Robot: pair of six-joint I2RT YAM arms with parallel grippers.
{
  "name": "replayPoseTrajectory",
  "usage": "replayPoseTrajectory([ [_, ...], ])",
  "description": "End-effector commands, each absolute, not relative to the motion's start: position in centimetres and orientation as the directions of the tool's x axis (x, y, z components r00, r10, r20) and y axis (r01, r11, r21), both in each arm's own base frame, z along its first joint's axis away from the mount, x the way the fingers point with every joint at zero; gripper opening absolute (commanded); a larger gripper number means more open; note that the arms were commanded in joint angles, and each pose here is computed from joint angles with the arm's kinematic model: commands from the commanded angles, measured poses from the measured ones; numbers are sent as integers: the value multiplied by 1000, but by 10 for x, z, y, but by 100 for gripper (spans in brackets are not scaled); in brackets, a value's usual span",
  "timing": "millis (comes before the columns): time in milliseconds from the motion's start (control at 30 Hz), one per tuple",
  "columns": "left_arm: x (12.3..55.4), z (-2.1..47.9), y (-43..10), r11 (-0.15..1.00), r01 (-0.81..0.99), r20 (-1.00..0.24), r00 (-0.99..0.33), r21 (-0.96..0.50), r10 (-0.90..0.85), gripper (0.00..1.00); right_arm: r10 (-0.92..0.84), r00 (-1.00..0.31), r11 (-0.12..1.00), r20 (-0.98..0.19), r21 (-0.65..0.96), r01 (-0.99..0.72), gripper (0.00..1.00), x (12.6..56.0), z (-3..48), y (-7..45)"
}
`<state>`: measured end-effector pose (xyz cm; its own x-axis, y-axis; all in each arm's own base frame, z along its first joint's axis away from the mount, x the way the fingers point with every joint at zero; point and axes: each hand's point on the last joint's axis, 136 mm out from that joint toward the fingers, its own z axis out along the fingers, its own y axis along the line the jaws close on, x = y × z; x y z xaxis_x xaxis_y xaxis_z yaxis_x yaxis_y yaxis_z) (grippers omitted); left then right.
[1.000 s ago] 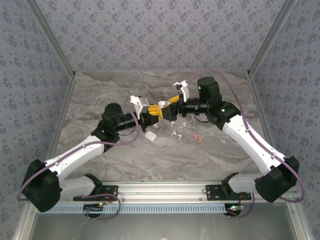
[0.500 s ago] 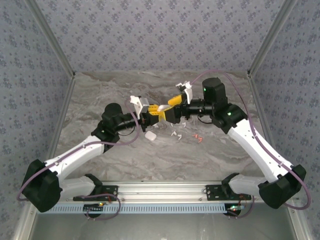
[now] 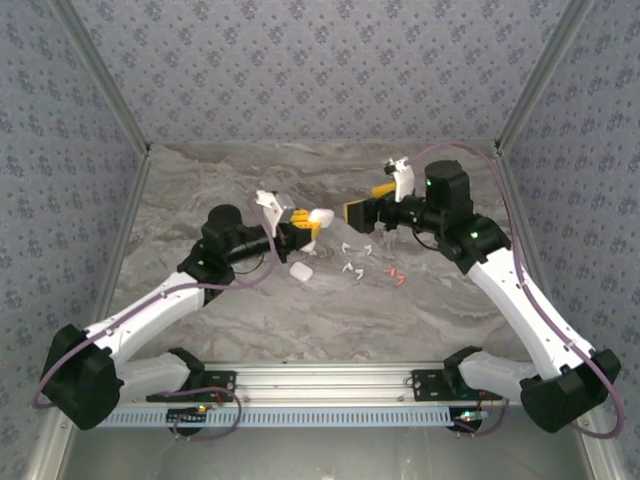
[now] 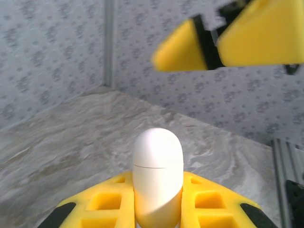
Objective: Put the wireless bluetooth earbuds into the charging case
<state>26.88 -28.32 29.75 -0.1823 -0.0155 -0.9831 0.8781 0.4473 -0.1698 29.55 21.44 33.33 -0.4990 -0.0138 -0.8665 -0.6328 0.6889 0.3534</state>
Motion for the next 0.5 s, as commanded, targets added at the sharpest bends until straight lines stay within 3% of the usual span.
replayPoseTrajectory([
  [0, 306, 283, -237, 577, 740, -929, -356, -346, -102, 0, 94, -534, 833, -840, 360, -420, 100, 315, 311, 171],
  [167, 346, 232, -187, 650, 530, -793, -577, -544, -194, 0, 203, -602, 865, -773, 429, -259, 100, 322, 274, 142],
  [467, 397, 135, -149, 658, 175, -469, -830, -733, -302, 0, 221, -660, 864, -718, 459, -209, 100, 319, 245, 140],
])
